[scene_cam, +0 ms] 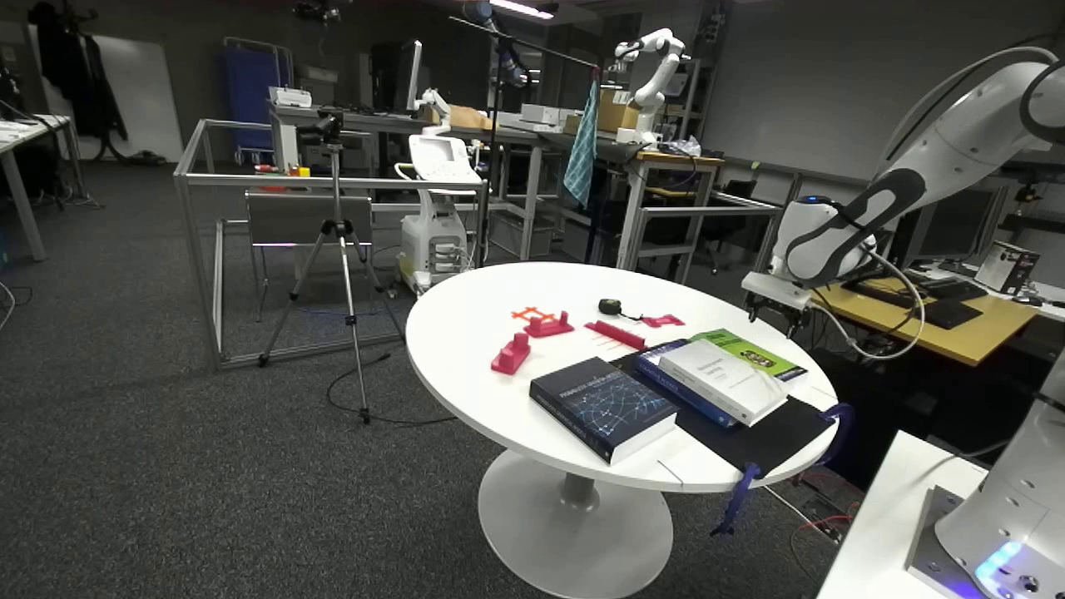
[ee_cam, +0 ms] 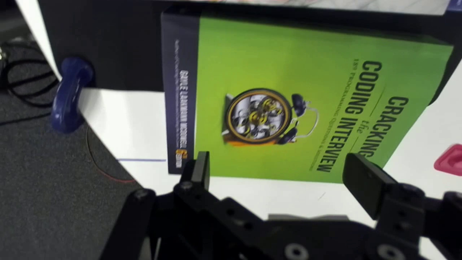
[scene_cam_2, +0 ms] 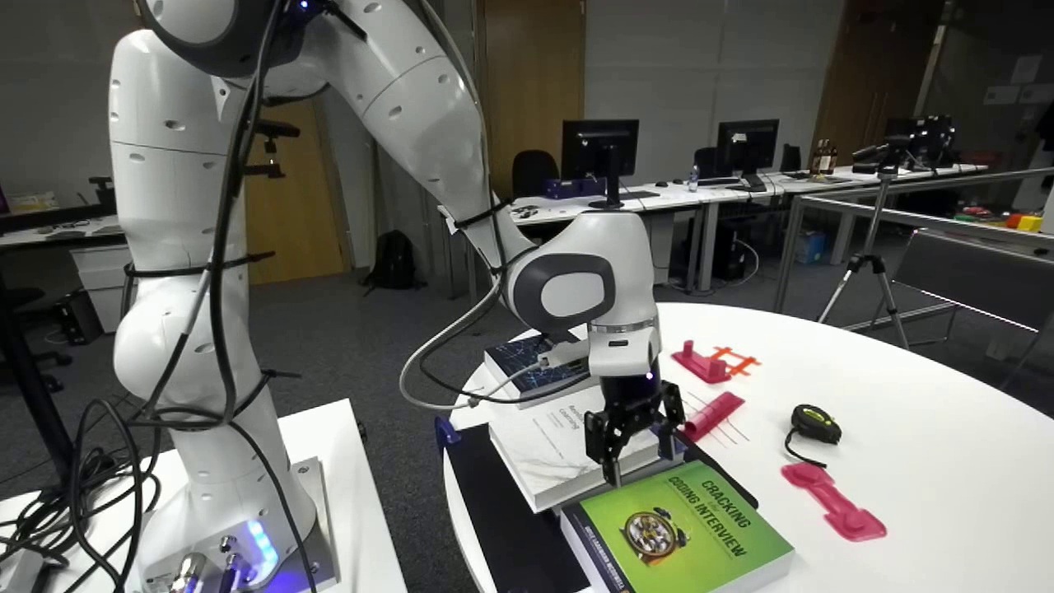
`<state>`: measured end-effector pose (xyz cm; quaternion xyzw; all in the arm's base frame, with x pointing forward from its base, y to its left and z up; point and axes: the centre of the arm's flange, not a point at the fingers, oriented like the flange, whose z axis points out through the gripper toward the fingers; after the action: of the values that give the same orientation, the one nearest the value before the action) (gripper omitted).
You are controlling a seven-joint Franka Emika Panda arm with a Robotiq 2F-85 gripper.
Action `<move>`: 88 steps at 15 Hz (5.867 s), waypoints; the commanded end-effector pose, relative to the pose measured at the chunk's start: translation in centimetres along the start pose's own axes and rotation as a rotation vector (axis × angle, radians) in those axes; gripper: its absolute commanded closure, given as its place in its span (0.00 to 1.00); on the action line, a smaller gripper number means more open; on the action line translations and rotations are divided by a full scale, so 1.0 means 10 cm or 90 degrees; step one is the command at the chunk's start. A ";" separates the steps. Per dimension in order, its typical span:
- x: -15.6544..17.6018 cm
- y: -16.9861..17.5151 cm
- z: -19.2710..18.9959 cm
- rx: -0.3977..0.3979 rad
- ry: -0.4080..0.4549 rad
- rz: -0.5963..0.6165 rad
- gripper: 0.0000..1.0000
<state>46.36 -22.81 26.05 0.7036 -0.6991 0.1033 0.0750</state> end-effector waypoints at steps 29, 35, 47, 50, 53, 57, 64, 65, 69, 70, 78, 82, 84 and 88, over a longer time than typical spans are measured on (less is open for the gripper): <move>-0.84 1.32 -0.06 -0.139 -0.105 -0.906 0.00; -0.85 1.31 -0.06 -0.139 -0.104 -0.906 0.00; -1.26 1.32 0.03 0.036 -0.197 -1.025 0.00; -1.50 1.33 0.13 0.032 -0.208 -1.059 0.00; -1.69 1.31 0.24 0.020 -0.198 -1.092 0.00; -1.82 1.28 0.40 0.020 -0.180 -1.110 0.00; -1.82 1.28 0.56 0.065 -0.114 -1.092 0.00; -1.81 1.28 0.57 0.069 -0.107 -1.091 0.00; -1.78 1.26 0.58 0.079 -0.104 -1.081 0.00; -1.78 1.26 0.58 0.080 -0.104 -1.078 0.00; -1.90 1.31 0.54 0.104 -0.111 -1.008 0.00; -1.98 1.28 0.52 0.119 -0.102 -0.971 0.00; -1.98 1.26 0.50 0.120 -0.097 -0.966 0.00; -1.93 1.20 0.46 0.125 -0.100 -0.961 0.00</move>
<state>37.34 -6.09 15.26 0.9997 -0.0090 0.0172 0.0170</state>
